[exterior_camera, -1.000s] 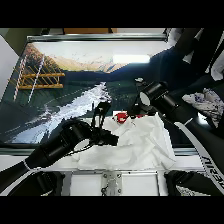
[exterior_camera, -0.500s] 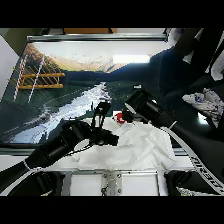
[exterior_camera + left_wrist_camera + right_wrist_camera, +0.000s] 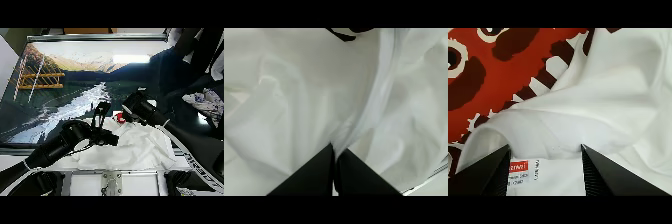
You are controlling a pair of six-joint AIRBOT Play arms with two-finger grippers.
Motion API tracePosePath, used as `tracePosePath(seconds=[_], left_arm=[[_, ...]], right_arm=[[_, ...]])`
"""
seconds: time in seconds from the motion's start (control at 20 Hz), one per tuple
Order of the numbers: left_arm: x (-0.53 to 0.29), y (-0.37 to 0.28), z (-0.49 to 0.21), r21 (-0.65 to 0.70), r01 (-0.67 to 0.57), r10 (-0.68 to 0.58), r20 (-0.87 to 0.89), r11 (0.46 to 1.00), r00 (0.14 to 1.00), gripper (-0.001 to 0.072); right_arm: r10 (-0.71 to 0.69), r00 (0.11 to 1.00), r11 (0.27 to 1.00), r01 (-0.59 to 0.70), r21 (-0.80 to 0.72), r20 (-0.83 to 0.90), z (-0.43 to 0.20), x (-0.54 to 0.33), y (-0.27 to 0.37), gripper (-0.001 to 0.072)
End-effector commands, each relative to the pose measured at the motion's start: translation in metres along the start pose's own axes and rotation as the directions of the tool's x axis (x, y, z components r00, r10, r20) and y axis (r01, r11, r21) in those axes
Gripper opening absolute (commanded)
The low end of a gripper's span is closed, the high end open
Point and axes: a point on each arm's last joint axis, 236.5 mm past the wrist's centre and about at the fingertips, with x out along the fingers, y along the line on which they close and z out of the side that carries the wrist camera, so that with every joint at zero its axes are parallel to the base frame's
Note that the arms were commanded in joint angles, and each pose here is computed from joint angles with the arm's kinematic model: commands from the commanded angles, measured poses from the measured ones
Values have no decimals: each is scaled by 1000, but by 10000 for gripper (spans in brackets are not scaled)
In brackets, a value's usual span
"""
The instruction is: Fold the clothes and pants, and hang the long-sleeved shirts on hangers.
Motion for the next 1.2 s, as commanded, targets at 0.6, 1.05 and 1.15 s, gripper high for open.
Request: tracePosePath(seconds=[0.6,1.05,1.15], left_arm=[[-6,2,5,35,1,-2,24,999,1000,16],[-74,4,30,12,83,-83,197,997,977,16],[-77,0,31,18,85,-87,194,996,977,15]], right_arm=[[-198,980,909,178,-377,-13,-2,4,-41,25],[209,971,857,-124,-501,118,-6,-154,-78,24],[233,970,846,-170,-505,64,-28,-166,-95,24]])
